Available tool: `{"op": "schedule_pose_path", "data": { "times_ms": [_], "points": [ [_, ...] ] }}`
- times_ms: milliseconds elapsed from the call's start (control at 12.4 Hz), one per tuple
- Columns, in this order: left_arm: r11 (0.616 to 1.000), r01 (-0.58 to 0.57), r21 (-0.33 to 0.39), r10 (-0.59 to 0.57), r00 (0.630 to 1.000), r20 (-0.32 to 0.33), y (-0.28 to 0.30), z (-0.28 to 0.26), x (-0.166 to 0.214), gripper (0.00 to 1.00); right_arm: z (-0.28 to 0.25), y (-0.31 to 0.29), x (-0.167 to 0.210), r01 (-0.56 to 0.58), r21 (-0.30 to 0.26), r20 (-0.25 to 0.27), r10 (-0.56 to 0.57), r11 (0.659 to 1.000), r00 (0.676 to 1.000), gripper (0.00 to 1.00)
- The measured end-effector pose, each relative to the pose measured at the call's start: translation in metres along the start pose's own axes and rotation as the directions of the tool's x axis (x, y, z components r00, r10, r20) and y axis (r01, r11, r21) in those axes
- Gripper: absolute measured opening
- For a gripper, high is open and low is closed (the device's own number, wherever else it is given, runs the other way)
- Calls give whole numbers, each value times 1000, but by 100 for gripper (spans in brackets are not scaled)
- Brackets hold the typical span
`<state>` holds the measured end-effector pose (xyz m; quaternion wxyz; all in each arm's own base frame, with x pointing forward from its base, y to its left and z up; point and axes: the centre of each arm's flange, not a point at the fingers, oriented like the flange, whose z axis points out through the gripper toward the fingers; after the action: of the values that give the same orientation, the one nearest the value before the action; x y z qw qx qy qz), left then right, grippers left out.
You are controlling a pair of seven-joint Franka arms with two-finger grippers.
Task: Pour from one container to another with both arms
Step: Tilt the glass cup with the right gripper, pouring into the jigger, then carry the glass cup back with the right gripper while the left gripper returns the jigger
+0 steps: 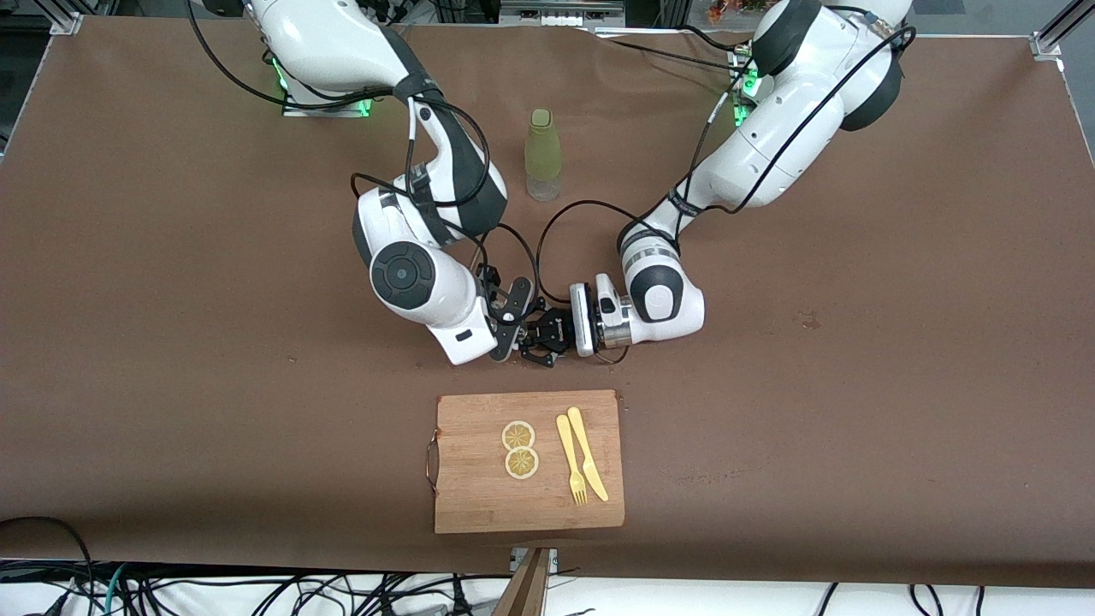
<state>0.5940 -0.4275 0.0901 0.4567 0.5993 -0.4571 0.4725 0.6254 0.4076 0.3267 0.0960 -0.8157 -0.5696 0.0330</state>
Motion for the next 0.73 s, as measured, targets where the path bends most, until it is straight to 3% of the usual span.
{"op": "schedule_pose_path", "data": {
  "times_ms": [323,726],
  "points": [
    [1000,0,1,0,1000,0,-1,0,-1,8,-5,12,-8,-37,13,-28,37,999,999,48],
    [999,-19,31,19,1000,-9,-19,-12,9,8,-22,52,-38,-103,167,-227,139,981,964,48]
  ]
}}
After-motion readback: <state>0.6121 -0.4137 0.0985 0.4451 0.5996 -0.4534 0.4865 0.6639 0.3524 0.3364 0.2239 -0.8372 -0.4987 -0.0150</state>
